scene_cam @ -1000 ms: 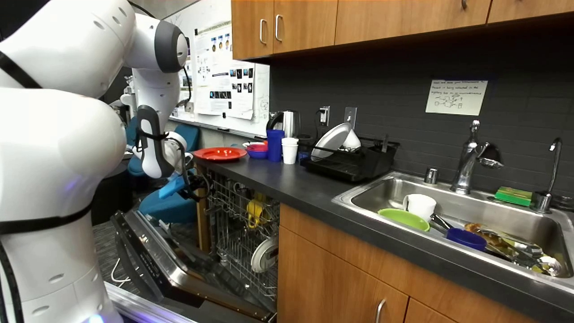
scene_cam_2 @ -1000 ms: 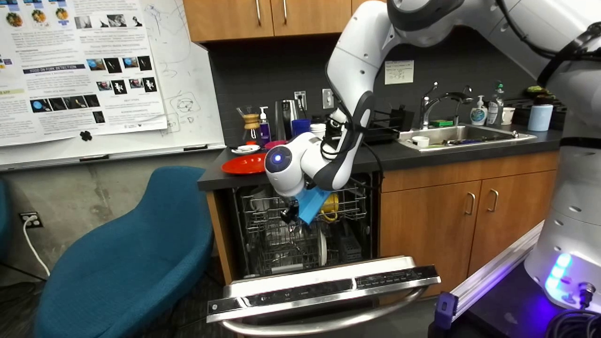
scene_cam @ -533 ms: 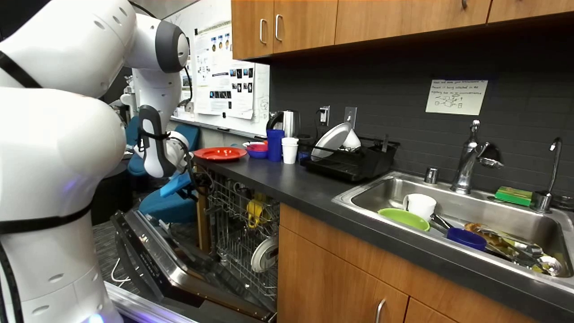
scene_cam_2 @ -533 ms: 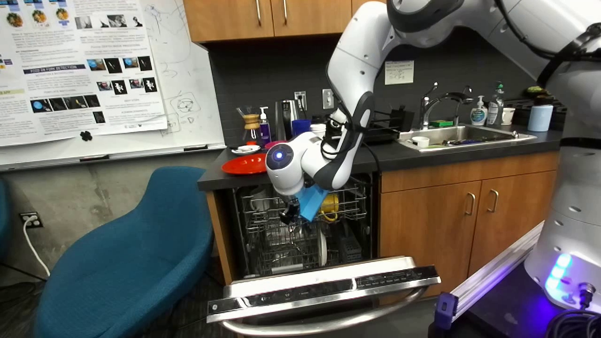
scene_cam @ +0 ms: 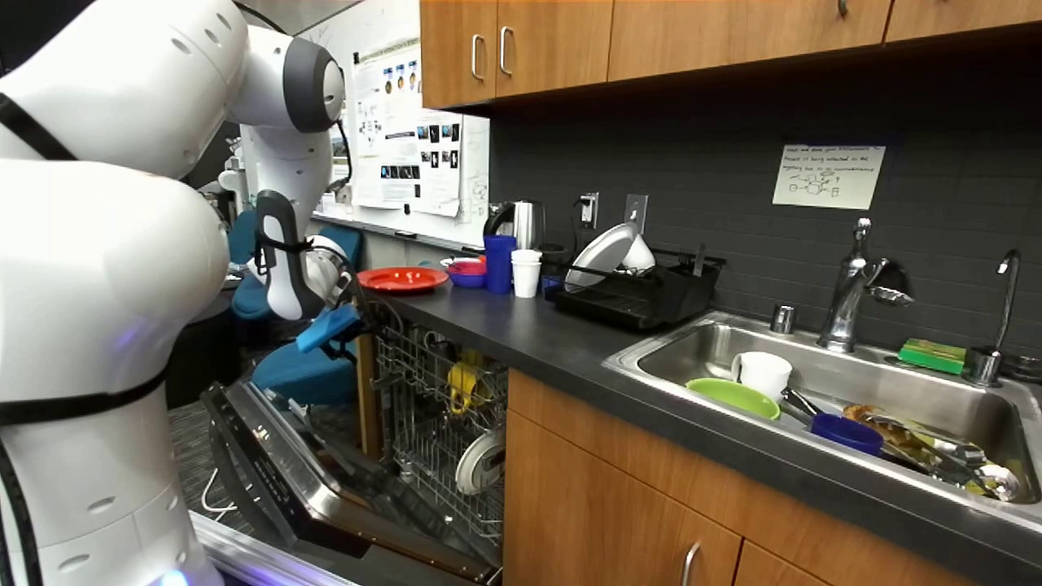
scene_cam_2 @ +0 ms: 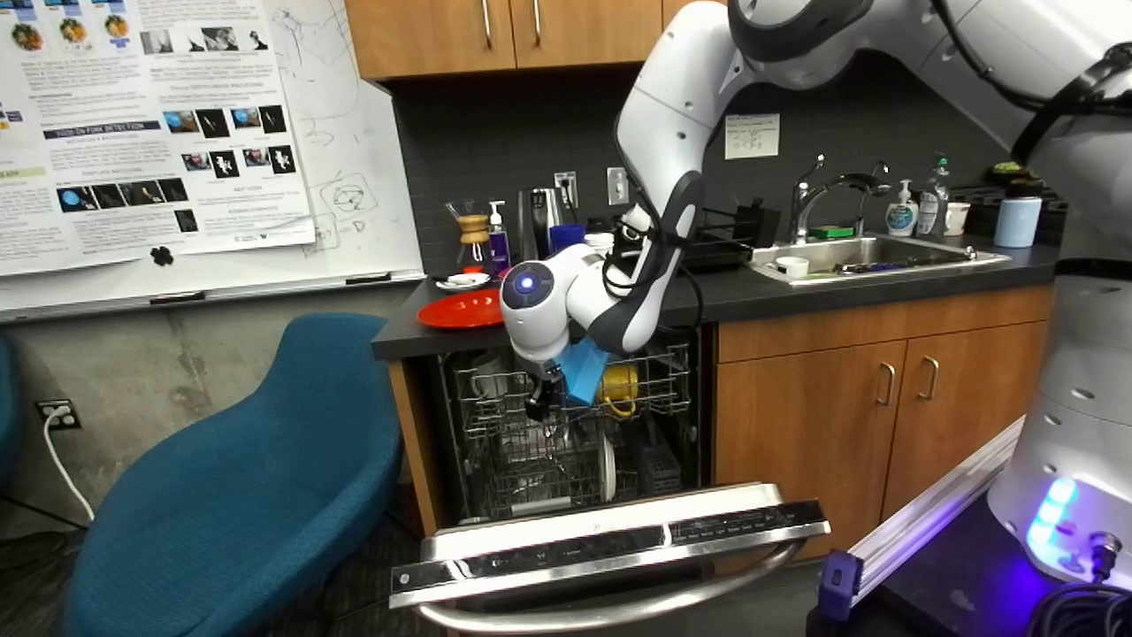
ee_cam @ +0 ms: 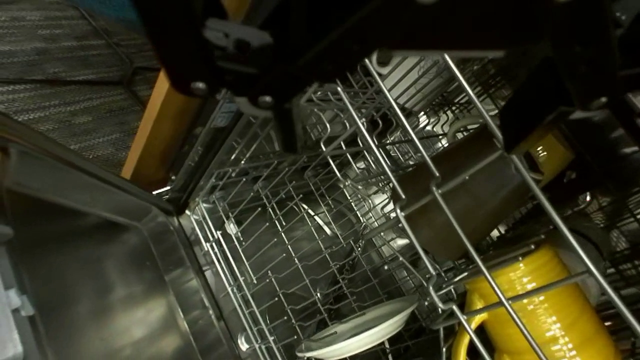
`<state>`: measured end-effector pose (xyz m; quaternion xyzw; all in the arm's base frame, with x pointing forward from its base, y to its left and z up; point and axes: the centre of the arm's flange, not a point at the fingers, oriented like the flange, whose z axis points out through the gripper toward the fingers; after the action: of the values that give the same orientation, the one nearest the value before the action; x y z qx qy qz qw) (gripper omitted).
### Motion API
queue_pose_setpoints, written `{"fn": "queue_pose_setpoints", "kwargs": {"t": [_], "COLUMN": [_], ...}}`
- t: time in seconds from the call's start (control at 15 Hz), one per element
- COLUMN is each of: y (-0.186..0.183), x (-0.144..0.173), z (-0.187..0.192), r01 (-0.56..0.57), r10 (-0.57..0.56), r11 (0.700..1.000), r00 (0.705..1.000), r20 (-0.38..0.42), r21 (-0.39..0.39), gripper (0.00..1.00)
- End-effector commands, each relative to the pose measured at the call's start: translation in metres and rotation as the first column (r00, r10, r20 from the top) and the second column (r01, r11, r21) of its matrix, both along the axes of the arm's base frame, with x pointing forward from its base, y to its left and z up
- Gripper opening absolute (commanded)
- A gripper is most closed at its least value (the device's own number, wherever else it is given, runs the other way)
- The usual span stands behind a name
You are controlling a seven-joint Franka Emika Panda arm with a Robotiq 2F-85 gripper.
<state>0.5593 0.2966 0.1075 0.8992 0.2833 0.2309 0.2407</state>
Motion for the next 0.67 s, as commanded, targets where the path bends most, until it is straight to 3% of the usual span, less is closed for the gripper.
{"fn": "queue_pose_setpoints", "kwargs": {"t": [0.0, 0.6], "y": [-0.005, -0.013], "x": [0.013, 0.034], "z": [0.002, 0.001], "r01": [-0.039, -0.008], "r10": [0.04, 0.016], "r11": [0.999, 0.997], "r00": [0.999, 0.994], "r20": [0.026, 0.105], "r21": [-0.036, -0.077], "gripper": [1.0, 1.0]}}
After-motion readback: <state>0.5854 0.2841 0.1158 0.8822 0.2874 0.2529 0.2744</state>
